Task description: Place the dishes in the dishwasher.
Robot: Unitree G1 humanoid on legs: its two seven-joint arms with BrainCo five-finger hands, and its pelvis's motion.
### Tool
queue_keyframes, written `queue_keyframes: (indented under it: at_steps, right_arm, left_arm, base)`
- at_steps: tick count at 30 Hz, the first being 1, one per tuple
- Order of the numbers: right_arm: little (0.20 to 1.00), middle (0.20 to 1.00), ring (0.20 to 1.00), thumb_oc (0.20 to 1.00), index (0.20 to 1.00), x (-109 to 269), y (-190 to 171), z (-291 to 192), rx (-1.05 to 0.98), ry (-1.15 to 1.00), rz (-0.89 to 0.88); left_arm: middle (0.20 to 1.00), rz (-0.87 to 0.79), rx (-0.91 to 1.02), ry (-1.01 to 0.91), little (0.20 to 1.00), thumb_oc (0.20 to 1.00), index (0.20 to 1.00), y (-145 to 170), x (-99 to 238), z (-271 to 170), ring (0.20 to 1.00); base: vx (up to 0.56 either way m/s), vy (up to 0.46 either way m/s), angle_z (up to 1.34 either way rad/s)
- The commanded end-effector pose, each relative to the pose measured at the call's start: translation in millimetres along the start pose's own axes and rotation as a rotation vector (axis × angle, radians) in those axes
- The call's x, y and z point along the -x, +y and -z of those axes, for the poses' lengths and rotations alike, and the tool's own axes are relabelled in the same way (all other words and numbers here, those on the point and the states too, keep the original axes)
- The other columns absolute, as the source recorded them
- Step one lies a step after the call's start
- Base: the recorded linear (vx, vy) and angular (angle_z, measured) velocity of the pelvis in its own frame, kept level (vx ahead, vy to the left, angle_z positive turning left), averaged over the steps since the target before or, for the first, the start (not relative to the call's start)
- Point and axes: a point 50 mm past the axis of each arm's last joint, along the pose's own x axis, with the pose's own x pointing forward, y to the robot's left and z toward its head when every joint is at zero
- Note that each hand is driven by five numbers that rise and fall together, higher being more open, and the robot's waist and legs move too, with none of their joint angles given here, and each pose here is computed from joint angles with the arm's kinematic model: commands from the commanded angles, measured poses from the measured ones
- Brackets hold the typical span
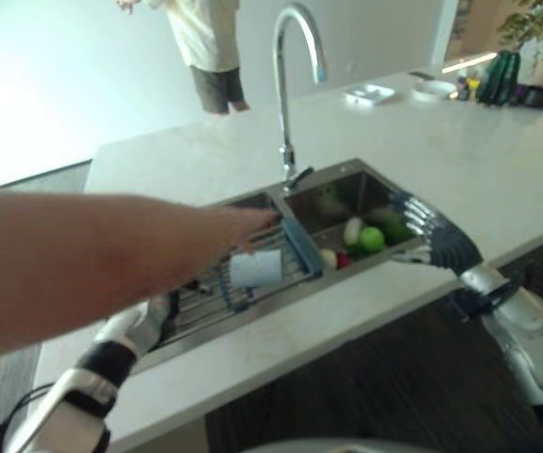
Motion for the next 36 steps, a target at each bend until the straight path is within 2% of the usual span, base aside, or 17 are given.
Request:
queue_keyframes:
  at_steps: [1, 16, 36]
  right_arm:
    - [1.000, 1.000, 1.000, 1.000, 1.000, -5, -10, -28, 0.063, -0.147, 0.010]
    - [1.000, 1.000, 1.000, 1.000, 1.000, -6, -12, -31, 0.079, -0.153, 0.001]
    - [1.000, 1.000, 1.000, 1.000, 1.000, -2, -16, -33, 0.087, -0.150, -0.014]
  left_arm:
    - [1.000, -0.143, -0.109, 0.011, 1.000, 1.000, 1.000, 50, -4, 5, 1.000]
    - [1.000, -0.122, -0.189, -0.003, 1.000, 1.000, 1.000, 57, -9, 0, 1.000]
    - [1.000, -0.077, -0.200, -0.016, 1.000, 1.000, 1.000, 57, -16, -4, 1.000]
  base:
    - [0.00, 0.010, -0.04]
    - [-0.01, -0.002, -0.04]
    - [0.00, -0.004, -0.09]
